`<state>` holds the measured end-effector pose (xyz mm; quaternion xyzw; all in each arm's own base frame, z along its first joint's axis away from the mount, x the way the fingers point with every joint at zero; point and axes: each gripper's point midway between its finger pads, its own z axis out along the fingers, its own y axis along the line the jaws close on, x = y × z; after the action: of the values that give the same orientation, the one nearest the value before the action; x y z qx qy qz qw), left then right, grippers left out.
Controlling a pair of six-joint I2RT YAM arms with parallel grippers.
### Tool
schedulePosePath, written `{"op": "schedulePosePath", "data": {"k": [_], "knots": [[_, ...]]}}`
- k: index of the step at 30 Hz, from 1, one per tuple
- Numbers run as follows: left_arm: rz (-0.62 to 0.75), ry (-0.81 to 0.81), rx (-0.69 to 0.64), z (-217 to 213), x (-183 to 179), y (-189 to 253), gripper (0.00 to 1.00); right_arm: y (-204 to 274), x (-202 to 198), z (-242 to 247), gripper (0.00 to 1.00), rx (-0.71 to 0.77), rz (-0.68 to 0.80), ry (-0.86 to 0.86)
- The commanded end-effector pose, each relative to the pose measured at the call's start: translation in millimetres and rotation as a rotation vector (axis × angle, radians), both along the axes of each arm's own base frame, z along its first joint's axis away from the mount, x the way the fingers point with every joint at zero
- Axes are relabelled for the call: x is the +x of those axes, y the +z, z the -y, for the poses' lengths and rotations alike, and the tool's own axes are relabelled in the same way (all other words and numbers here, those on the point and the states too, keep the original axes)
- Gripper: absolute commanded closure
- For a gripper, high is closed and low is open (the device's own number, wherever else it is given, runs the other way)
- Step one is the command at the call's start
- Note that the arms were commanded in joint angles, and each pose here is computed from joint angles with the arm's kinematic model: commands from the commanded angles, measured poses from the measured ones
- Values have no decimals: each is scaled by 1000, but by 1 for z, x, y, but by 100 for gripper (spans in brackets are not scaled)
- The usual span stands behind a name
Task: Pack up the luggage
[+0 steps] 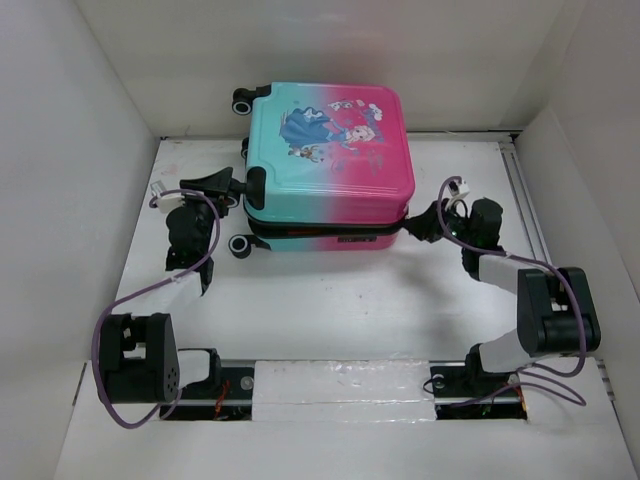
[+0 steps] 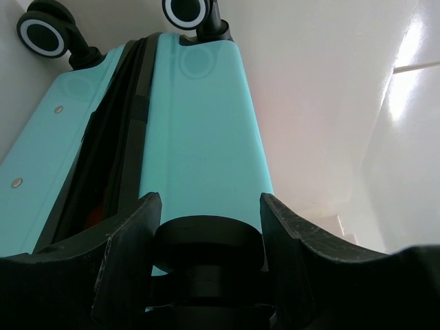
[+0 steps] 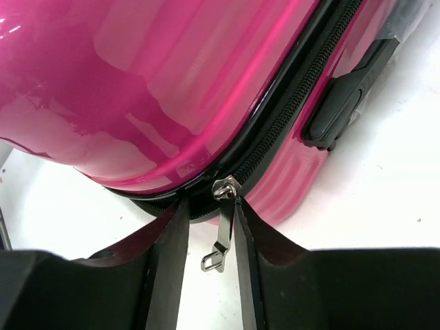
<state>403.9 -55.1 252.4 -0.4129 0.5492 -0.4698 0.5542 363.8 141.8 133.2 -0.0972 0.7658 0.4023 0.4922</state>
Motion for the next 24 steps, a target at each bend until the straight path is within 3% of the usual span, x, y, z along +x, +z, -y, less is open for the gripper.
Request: {"op": "schedulePosePath", "data": {"k": [1,4,5,8,9,13,19,24], "knots": [[178,-68,34,16,-14,47,100,-13,-19,-13,63,2,-63,68],[179,-67,43,16,-15,48,100,-12,-23,-14,66,5,-60,77],[166,-67,43,16,-15,45,100,-14,-23,-13,77,1,-59,67],[176,-57,51,15,-16,48,100,-14,-23,-13,83,1,-59,67],[176,-57,51,15,-16,48,100,-14,-23,-13,93,1,-59,67],[176,-57,51,15,-16,48,100,-8,-24,-11,100,11,-55,46],[178,-66,52,16,-14,46,100,1,-45,-21,100,-34,-62,47],[202,-86,42,22,-20,48,100,17,-85,-76,100,-141,-47,189]]}}
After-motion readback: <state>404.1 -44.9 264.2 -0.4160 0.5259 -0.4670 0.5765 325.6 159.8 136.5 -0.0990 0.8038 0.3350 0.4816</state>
